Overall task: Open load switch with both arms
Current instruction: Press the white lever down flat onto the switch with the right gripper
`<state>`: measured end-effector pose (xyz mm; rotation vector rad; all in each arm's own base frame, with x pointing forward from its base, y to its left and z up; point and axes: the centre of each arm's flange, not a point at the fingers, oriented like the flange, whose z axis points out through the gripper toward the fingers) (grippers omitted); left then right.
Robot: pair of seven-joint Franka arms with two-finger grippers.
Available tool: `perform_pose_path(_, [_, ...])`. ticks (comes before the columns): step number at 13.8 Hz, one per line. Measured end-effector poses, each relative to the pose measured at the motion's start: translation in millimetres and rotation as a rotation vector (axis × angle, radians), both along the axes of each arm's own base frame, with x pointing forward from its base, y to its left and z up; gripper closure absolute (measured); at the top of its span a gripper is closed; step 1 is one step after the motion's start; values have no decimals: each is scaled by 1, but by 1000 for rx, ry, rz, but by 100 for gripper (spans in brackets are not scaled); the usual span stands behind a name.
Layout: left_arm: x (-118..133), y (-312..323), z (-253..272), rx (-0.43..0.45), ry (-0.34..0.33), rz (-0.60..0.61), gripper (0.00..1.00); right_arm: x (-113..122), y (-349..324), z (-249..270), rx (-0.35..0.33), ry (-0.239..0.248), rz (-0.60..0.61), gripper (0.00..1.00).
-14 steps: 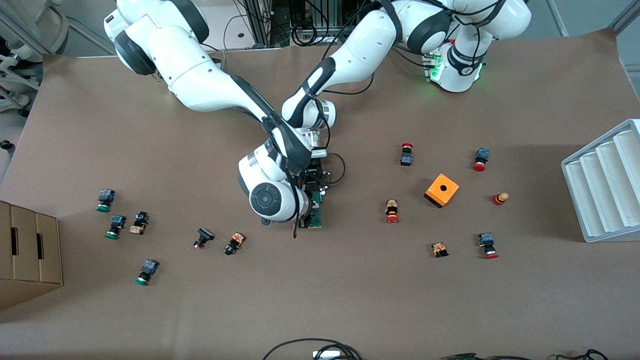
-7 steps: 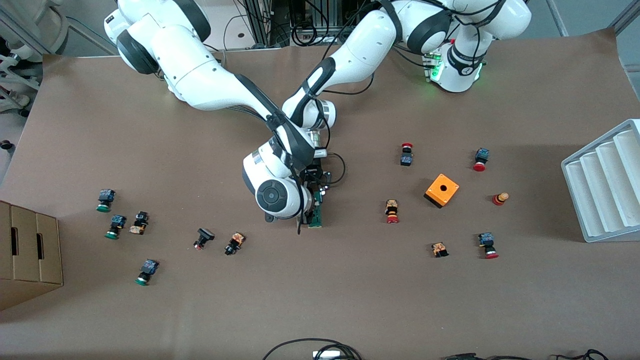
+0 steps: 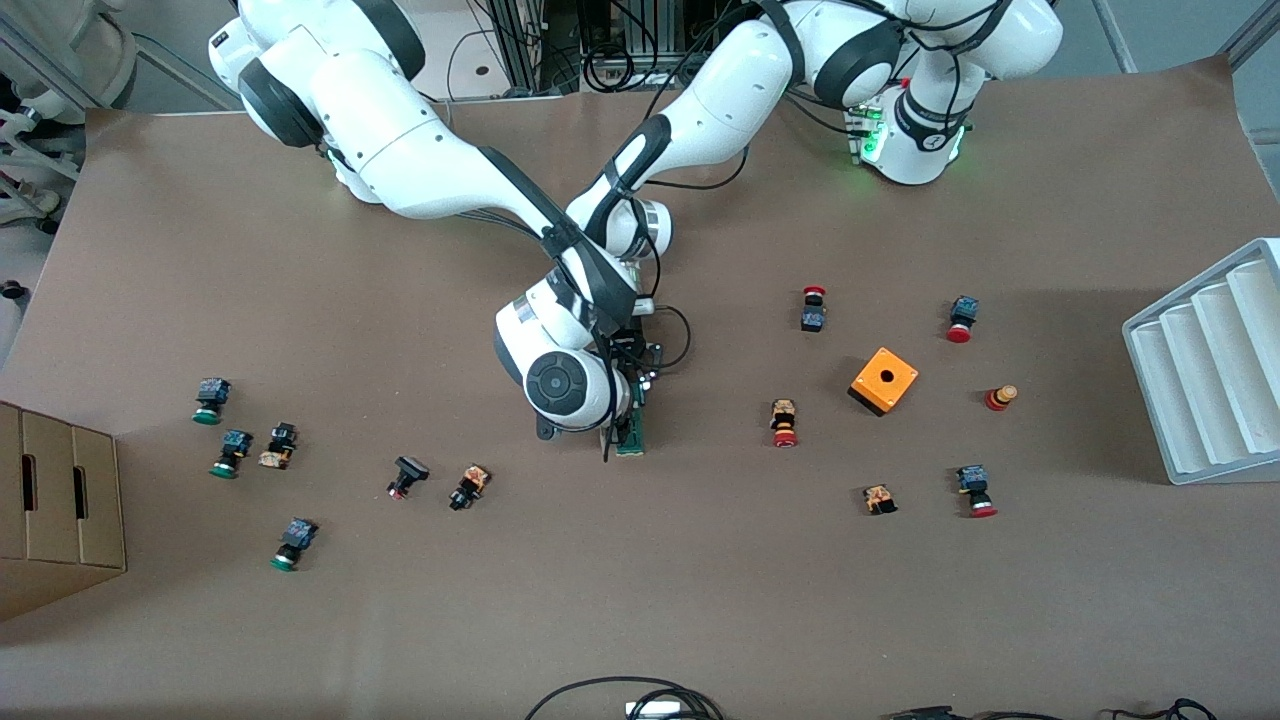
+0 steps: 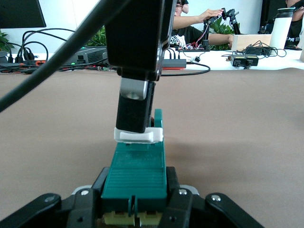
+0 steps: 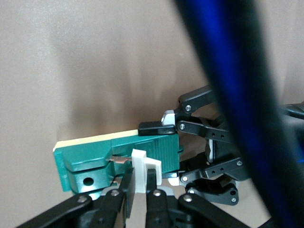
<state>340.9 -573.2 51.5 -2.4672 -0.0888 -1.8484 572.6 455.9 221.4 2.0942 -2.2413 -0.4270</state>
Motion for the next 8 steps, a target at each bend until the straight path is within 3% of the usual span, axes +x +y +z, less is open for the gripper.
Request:
perform_pose_path(6, [0, 0, 0, 0, 0, 0, 48, 1, 0, 0, 0, -3, -1, 81])
perform_pose_path(8, [0, 0, 0, 0, 0, 0, 48, 6, -6, 3, 2, -7, -12, 67])
